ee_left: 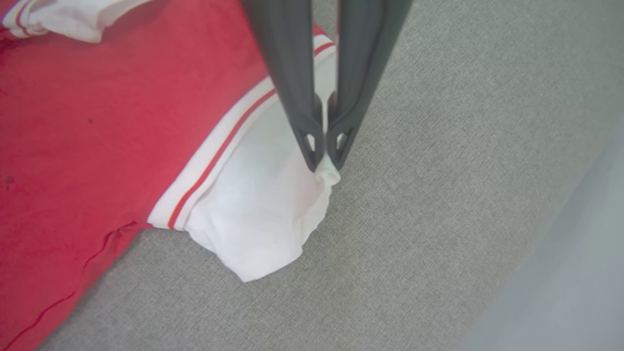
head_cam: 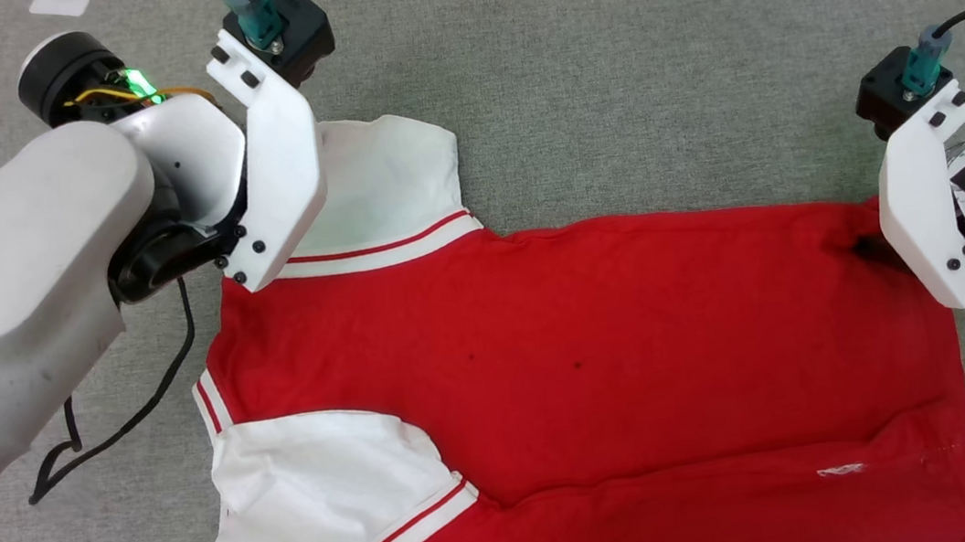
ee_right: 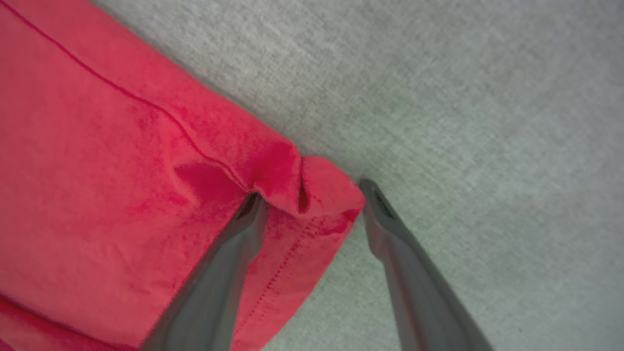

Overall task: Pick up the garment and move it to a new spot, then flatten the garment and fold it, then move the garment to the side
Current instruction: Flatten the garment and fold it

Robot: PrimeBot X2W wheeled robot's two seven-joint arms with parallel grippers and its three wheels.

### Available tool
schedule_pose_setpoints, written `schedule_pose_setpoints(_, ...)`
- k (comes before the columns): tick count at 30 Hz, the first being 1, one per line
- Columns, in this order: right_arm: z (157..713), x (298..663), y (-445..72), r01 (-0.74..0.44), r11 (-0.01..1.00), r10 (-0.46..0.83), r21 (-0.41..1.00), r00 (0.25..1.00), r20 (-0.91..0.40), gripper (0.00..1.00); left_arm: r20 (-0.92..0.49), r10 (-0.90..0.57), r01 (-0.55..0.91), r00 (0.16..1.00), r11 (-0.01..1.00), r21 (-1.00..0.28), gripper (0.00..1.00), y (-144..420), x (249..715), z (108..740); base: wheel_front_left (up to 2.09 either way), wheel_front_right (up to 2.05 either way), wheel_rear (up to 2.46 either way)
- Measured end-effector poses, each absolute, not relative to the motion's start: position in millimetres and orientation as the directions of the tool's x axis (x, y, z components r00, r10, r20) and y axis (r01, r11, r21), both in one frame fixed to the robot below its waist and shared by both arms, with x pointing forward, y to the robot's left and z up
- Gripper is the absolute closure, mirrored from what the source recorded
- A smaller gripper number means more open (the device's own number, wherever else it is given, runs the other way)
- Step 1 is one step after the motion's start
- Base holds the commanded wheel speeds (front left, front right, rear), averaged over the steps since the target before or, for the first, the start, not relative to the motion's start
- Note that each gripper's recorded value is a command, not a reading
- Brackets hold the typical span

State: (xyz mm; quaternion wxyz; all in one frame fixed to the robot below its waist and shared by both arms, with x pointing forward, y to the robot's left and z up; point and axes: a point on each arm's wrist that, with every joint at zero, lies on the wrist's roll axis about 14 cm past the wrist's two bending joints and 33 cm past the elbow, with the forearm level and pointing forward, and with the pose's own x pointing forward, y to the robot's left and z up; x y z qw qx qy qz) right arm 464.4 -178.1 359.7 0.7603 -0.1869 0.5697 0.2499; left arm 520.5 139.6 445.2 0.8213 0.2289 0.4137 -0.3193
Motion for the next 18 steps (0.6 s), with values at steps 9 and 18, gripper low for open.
schedule_pose_setpoints(9, 376.9, 466.3, -172.9, -0.571, 0.821, 0.235, 0.001, 0.337, -0.912, 1.00, -0.805, -0.351, 0.708, 0.479, 0.697, 0.116, 1.00, 139.8, 507.5, 460.0, 0.00, 0.00, 0.00)
schedule_pose_setpoints(18, 409.0, 441.6, -170.0, -0.577, 0.817, 0.292, -0.020, 0.443, -0.848, 1.00, -0.762, -0.377, 0.703, 0.526, 0.698, 0.140, 1.00, 148.6, 465.7, 498.9, 0.00, 0.00, 0.00)
